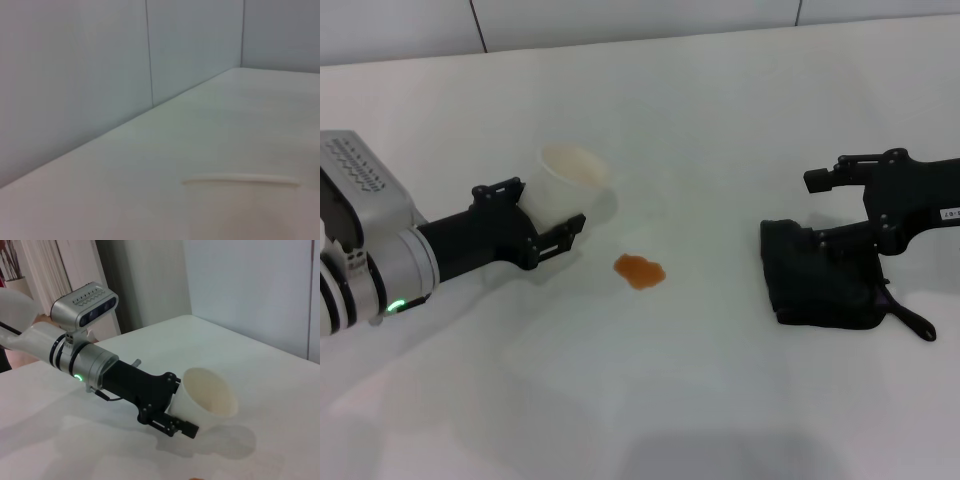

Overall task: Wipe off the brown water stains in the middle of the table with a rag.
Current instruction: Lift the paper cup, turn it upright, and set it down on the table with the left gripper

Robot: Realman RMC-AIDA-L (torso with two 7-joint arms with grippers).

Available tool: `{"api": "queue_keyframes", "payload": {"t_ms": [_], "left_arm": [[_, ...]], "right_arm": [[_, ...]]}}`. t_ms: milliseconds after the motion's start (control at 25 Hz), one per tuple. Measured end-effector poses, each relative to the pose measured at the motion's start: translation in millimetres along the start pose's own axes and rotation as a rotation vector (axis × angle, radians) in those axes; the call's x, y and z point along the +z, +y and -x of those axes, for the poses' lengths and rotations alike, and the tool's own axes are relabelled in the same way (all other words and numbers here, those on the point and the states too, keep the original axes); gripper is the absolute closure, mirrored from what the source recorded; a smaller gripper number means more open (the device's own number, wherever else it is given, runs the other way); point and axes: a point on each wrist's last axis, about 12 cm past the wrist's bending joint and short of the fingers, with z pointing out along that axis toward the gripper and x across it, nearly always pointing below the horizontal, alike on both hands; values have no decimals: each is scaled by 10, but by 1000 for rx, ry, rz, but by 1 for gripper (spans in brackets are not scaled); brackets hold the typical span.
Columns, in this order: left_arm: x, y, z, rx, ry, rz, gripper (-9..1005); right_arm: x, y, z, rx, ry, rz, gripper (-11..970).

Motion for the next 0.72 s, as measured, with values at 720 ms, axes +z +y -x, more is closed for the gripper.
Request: {"api": "queue_keyframes", "payload": {"t_ms": [720], "left_arm": [[159,-64,1,34,35,27,358]], "right_arm": [[34,5,10,-5,4,13,104]]}}
